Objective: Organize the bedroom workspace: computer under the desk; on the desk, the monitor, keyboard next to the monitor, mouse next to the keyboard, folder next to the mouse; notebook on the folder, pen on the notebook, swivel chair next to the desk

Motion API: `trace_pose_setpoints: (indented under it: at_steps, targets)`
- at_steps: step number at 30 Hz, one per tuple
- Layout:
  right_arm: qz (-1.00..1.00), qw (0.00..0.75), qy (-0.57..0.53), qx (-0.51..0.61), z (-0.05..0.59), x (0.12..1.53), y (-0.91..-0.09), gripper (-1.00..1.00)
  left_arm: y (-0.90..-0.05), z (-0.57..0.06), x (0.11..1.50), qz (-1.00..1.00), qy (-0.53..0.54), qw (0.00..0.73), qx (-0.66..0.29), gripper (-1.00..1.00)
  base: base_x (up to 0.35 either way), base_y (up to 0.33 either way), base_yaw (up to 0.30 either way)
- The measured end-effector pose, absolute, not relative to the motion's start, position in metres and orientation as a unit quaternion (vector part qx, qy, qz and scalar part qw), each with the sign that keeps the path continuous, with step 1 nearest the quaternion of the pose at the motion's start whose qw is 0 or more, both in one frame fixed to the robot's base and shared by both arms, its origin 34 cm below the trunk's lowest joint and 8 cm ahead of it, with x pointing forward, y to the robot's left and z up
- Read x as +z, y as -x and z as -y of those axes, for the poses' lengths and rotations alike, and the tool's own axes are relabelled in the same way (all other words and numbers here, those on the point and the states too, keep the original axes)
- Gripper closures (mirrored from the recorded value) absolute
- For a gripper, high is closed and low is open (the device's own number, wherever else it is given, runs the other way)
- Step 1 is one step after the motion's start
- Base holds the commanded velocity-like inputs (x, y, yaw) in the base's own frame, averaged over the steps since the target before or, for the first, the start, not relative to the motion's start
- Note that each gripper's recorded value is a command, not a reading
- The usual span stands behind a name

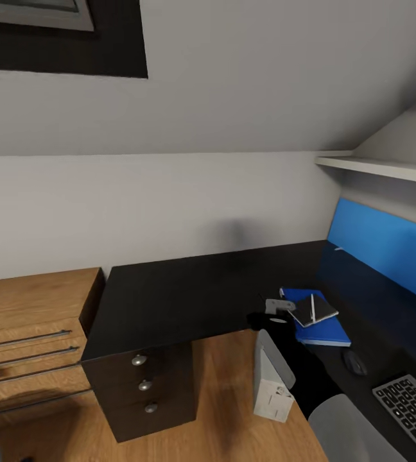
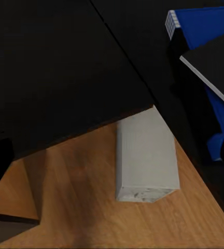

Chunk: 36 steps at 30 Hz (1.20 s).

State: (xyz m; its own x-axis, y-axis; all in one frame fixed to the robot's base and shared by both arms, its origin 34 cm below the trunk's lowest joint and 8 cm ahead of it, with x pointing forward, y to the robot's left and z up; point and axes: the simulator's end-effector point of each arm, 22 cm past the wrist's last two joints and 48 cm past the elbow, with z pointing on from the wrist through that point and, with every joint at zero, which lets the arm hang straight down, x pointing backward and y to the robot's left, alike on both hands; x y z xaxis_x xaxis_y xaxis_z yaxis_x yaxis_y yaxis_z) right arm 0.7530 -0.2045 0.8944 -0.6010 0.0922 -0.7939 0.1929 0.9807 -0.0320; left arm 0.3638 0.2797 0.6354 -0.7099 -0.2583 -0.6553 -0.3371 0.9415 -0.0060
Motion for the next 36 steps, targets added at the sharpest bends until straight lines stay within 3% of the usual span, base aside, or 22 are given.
trace_pose_setpoints:
  at_steps: [21,36]
  targets:
    - [-0.887,0.456,-0.055,-0.054,0.18,0.902,-0.752,-1.0,-0.365,-0.283,0.636,-0.922,0.163,0.346,0.058,-1.0,-0.321,-0.153,0.25]
    - [-0.886,0.458,-0.039,-0.056,0.171,0.902,-0.751,-1.0,-0.366,-0.282,0.637,-0.921,0.164,0.348,0.056,-1.0,-0.276,-0.015,0.285]
